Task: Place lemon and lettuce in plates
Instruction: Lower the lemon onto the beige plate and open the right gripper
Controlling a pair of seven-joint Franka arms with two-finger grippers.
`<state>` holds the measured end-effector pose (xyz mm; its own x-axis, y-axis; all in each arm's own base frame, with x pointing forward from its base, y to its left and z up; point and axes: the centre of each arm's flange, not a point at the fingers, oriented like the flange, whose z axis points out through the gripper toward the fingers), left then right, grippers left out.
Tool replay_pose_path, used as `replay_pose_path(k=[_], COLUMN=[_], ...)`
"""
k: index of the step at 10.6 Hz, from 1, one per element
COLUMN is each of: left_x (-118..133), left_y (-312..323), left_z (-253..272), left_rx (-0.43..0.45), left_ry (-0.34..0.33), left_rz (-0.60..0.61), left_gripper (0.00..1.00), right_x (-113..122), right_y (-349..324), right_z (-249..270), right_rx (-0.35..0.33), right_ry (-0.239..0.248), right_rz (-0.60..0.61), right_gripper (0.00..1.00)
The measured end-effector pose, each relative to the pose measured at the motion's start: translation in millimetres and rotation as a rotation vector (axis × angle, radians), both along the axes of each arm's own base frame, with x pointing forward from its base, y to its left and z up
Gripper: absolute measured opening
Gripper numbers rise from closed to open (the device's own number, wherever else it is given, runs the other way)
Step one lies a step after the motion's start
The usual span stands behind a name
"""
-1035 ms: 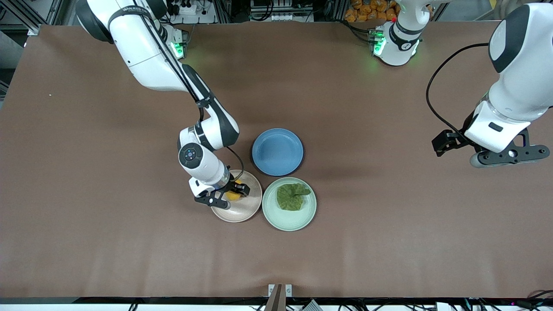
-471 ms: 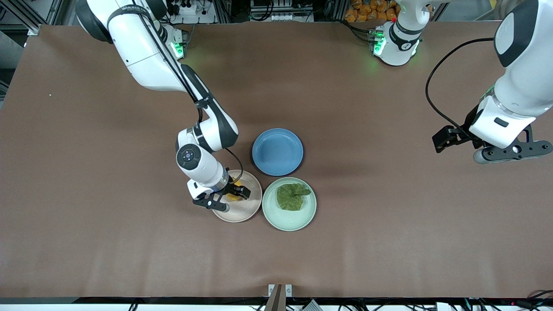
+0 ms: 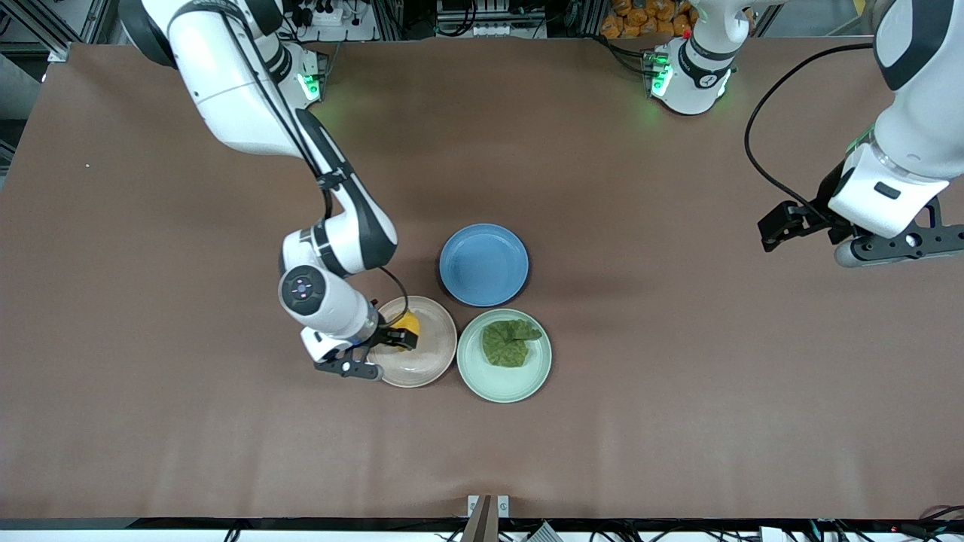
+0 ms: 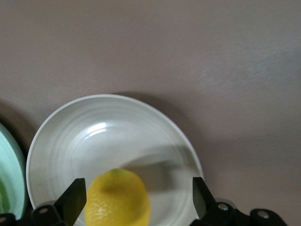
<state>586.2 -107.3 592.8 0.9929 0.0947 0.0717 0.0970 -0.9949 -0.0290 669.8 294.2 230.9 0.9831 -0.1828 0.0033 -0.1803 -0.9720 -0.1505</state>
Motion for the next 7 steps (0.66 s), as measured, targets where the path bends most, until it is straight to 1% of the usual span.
replay_pose_path(k=[2,4,5,7], left_x=[-2.0,-4.0,-5.4,-8.5], left_y=[4.6,22.1,31.3,38.3], left_z=[5.6,13.7,15.4,13.2], left_rx=[-0.002,-0.021,-0.024,-0.055], left_ry=[-0.008,-0.010,-0.002,0.035], left_rz=[0.009,-0.008,-0.014,-0.012], left_gripper=[1.00,1.00,1.00,1.00], right_x=[8.0,13.7,17.4,21.1], right_y=[-29.0,-65.6,-88.1,-124.3], right_z=[20.8,41.1,51.4,60.3], right_rx=[-0.008,-0.015,-0.026,-0.051], right_ry=[0.028,0.069,0.082,0.112], right_rz=[0.045,0.102,0.123,0.137], right_gripper=[1.00,1.00,1.00,1.00])
